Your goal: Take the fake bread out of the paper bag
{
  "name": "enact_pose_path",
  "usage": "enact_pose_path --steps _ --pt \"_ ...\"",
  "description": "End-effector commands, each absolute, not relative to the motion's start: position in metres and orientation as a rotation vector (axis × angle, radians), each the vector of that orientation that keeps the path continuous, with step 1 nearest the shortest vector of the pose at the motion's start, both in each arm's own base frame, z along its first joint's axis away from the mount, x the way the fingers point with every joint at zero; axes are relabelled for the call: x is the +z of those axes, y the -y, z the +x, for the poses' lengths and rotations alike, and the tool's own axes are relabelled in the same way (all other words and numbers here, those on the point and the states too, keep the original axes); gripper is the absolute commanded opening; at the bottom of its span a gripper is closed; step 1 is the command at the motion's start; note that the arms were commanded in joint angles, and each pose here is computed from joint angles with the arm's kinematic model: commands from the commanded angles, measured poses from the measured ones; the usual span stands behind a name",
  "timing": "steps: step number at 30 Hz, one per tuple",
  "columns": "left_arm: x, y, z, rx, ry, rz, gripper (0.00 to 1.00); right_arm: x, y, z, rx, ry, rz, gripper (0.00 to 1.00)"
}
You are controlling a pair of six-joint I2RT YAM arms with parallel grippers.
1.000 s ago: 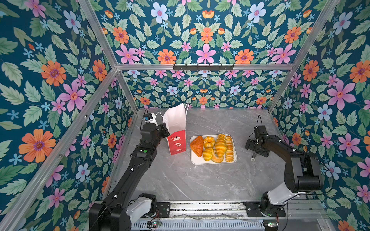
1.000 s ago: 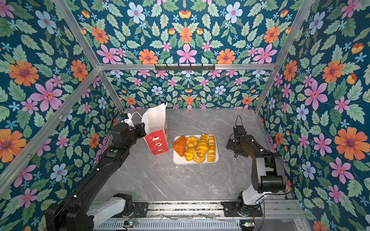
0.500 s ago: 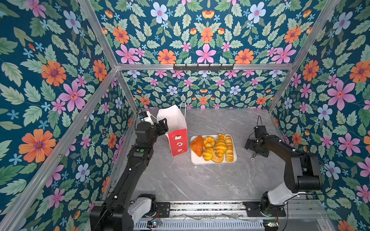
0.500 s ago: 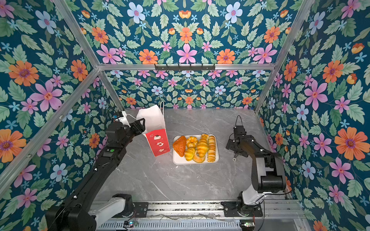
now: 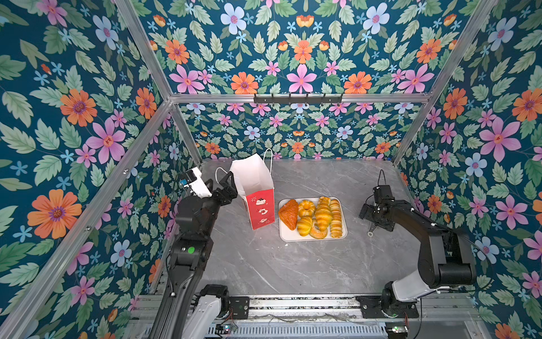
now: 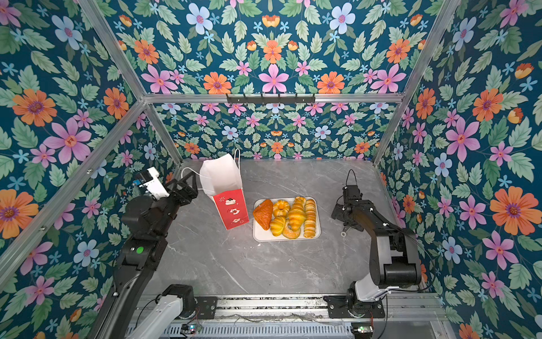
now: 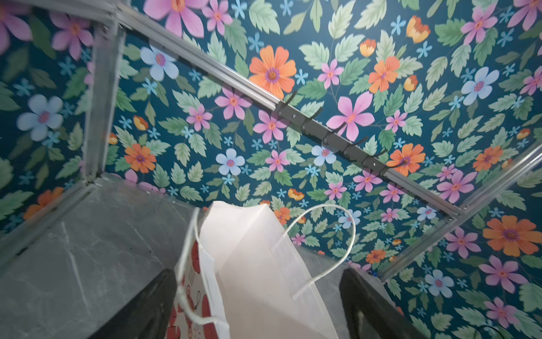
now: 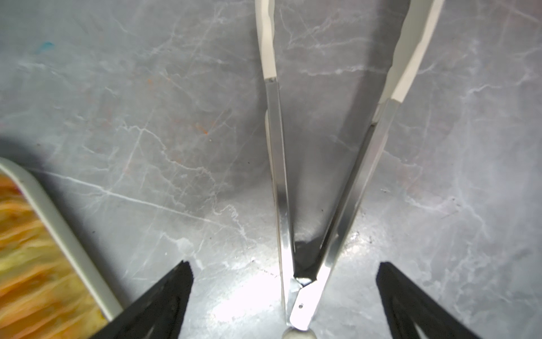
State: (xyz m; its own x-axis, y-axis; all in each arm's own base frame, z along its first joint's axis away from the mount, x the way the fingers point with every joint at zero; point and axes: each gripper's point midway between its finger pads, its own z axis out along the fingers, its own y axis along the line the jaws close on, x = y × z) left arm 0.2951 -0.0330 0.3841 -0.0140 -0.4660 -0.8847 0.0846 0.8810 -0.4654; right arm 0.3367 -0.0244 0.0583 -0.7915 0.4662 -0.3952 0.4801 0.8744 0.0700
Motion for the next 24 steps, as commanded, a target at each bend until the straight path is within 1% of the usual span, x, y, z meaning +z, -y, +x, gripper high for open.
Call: enact_pose_path --steps 1,3,6,10,13,17,24 --pt "0.358 -0.01 0.281 -0.156 -1.548 -0.404 0.92 0.067 0.027 0.341 -0.039 -2.578 0.731 0.99" --pt "0.336 -0.029 0.275 -0.009 -1.562 -0.439 0.92 0.073 0.028 0.341 -0.041 -2.55 0.738 0.99" --pt "0.302 -0.047 0.271 0.126 -1.581 -0.489 0.91 0.081 0.028 0.341 -0.019 -2.512 0.738 0.99" --pt "0.275 -0.048 0.274 0.114 -1.569 -0.514 0.89 0.094 0.028 0.342 0.007 -2.445 0.732 0.99" --pt "0.242 -0.049 0.282 0.122 -1.556 -0.525 0.89 0.11 0.028 0.342 0.046 -2.338 0.72 0.99" --pt "0.215 -0.034 0.301 0.091 -1.555 -0.425 0.89 0.126 0.024 0.339 0.105 -2.242 0.677 0.99" --pt "0.182 -0.027 0.321 0.214 -1.614 -0.261 0.91 0.131 0.008 0.343 0.14 -2.224 0.569 0.99"
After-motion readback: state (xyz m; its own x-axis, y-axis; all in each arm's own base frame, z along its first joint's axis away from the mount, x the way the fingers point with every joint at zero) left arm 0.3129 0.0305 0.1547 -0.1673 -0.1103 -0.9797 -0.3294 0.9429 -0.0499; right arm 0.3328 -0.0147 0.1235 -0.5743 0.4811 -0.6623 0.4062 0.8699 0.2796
